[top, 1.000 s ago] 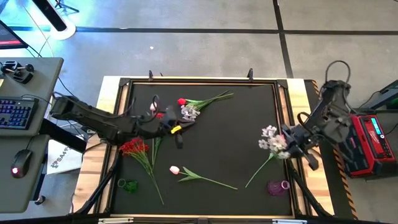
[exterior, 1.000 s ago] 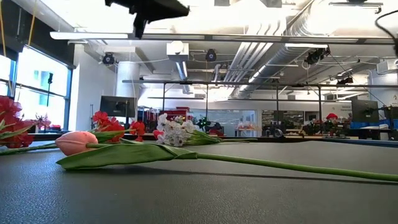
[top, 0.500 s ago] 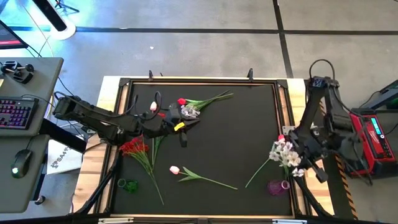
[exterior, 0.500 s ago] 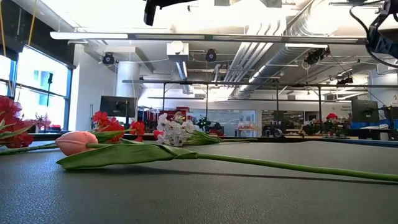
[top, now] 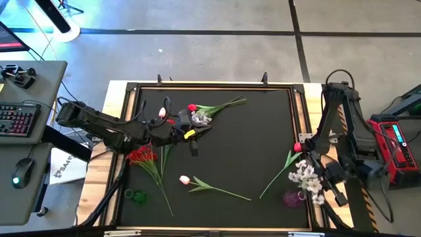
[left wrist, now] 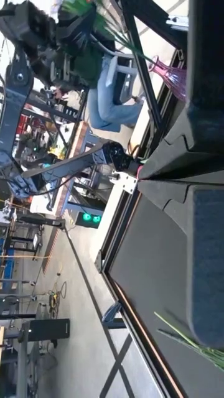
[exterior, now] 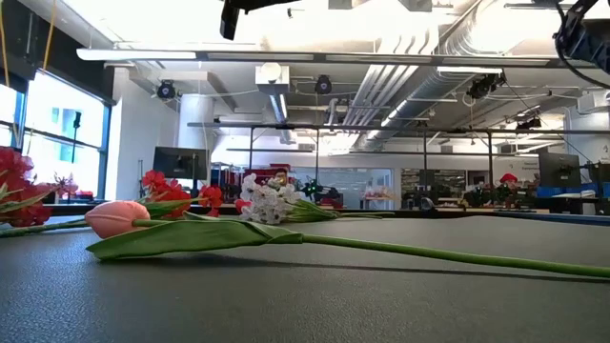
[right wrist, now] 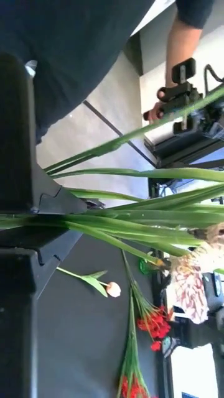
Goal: Sort flowers into vase by color
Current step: Put the right white flower into the pink vase
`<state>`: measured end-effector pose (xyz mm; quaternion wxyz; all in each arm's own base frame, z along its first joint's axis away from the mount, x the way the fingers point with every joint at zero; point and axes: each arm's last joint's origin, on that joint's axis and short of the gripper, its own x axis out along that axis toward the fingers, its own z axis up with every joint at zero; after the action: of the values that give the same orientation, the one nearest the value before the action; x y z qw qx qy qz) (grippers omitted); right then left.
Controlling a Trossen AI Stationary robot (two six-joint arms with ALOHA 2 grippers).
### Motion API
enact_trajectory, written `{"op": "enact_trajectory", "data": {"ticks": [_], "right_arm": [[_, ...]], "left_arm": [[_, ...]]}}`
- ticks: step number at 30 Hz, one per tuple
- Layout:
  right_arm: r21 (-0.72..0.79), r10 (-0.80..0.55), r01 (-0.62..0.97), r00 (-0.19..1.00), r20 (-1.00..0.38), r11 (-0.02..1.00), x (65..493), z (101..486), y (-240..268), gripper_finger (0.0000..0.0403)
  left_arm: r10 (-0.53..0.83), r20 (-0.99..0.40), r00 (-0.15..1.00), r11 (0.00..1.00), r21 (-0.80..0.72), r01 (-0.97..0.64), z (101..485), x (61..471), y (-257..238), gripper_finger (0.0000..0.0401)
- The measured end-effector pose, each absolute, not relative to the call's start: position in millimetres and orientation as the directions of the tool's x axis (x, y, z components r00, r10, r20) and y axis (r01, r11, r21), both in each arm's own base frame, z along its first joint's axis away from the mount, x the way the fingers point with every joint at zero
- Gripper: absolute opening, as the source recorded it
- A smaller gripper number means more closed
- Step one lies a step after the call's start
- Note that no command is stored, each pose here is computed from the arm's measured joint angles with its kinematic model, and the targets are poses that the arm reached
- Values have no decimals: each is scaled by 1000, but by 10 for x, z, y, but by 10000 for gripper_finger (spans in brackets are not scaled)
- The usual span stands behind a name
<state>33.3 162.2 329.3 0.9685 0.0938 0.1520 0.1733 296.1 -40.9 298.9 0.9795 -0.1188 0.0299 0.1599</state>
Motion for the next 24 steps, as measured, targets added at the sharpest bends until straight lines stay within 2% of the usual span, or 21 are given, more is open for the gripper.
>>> {"op": "enact_trajectory", "data": {"ticks": [11, 19, 24], "right_arm": [[259, 389, -317, 870, -303, 912, 289, 3201, 1744, 0], [346, 412, -287, 831, -375, 893, 278, 3134, 1734, 1], [407, 437, -267, 799, -414, 874, 269, 3111, 1732, 30]], "left_arm": [[314, -89, 945, 915, -237, -326, 2997, 2961, -408, 0], [299, -68, 952, 916, -260, -306, 3019, 2956, -450, 0], [284, -69, 956, 920, -261, -292, 3018, 2948, -497, 0]]}}
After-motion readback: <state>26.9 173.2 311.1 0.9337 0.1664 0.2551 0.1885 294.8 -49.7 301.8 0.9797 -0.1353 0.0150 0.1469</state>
